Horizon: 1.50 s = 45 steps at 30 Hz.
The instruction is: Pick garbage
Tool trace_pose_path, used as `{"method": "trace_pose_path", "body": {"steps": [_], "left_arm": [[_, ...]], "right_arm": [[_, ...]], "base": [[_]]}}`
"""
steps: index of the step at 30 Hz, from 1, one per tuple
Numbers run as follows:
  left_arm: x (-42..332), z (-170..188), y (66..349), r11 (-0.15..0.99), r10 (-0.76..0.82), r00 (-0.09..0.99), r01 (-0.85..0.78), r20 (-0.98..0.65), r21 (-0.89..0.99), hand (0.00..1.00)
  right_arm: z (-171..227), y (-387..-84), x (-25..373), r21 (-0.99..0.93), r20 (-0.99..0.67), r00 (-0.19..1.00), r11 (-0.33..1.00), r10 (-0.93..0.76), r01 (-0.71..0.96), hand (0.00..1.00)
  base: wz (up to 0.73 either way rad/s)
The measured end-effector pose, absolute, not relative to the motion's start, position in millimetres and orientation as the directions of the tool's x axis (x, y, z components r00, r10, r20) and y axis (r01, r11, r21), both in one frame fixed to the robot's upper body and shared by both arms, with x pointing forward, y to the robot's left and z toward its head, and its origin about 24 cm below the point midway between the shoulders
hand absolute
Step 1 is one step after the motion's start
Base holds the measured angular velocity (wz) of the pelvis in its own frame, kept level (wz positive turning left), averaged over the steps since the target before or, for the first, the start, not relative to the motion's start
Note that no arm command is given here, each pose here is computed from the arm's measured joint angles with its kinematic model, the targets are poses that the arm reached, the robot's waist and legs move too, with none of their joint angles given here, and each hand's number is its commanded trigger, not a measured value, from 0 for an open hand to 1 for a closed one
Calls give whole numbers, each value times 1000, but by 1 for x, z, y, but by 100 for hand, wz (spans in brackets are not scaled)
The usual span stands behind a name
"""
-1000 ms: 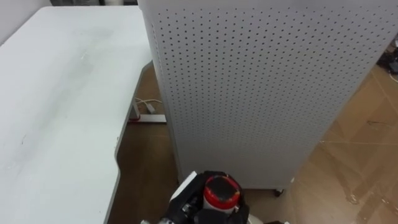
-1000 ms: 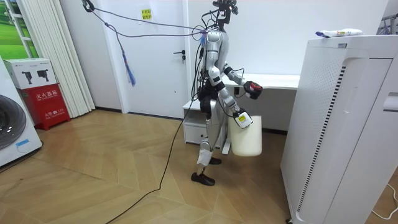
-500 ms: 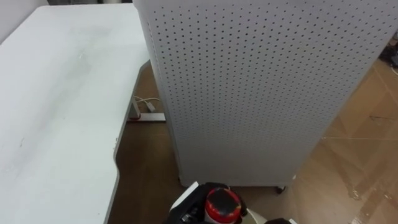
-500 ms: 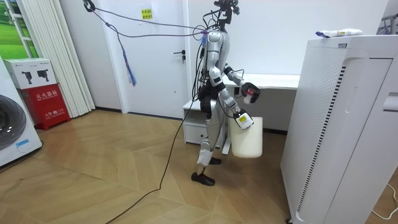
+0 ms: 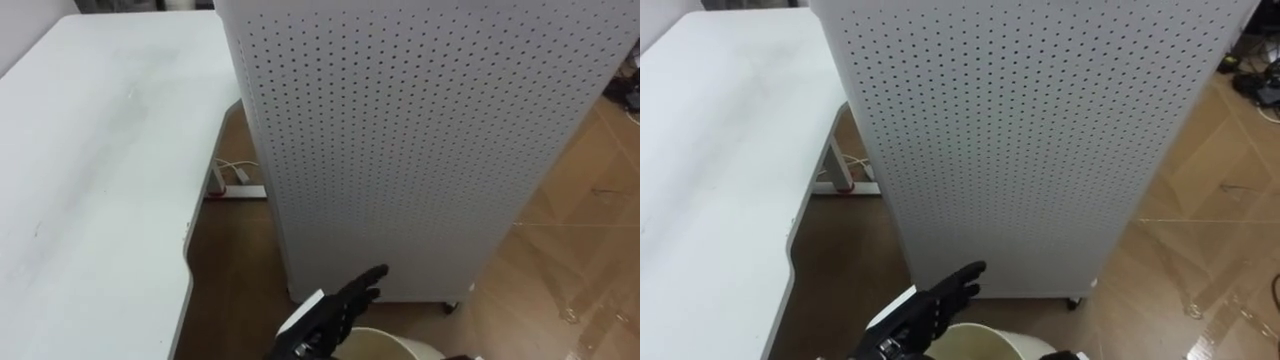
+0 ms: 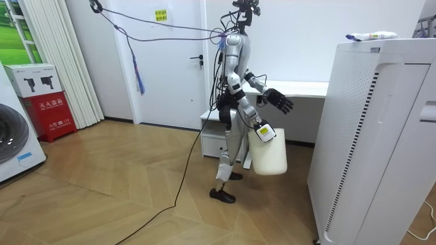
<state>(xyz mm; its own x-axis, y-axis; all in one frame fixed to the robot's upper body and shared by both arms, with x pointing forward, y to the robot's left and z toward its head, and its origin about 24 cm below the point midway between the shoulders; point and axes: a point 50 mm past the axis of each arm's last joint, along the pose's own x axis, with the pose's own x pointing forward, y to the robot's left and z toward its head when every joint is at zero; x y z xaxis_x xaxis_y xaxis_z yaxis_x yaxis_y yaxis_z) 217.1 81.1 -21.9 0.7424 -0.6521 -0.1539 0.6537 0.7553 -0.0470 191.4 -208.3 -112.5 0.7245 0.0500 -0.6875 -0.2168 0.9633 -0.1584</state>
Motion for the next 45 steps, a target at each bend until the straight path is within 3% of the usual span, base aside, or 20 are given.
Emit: {"method": "trace_pose_path", "body": {"steps": [8,20,30,39,45], "left_arm": [[219,-9,73,742,-669,736,670,-98,-36,0],[229,33,73,747,-648,760,621,54,237,0],[244,84,102,842,-406,844,196,351,504,0],[238,124,120,844,-235,737,-169,634,509,0],[237,130,132,846,-149,696,-278,702,455,0]], "right_arm": [[-113,-209,190,-164,-688,725,965,38,-206,100],[-104,-215,196,-182,-631,775,977,-30,-111,100],[-107,-216,188,-178,-638,770,979,-34,-104,100],[-113,-219,173,-165,-660,751,981,-34,-100,100],[-117,-221,162,-146,-679,733,984,-27,-100,100]], "base": [[-2],[-21],[-29],[-10],[-21]]}}
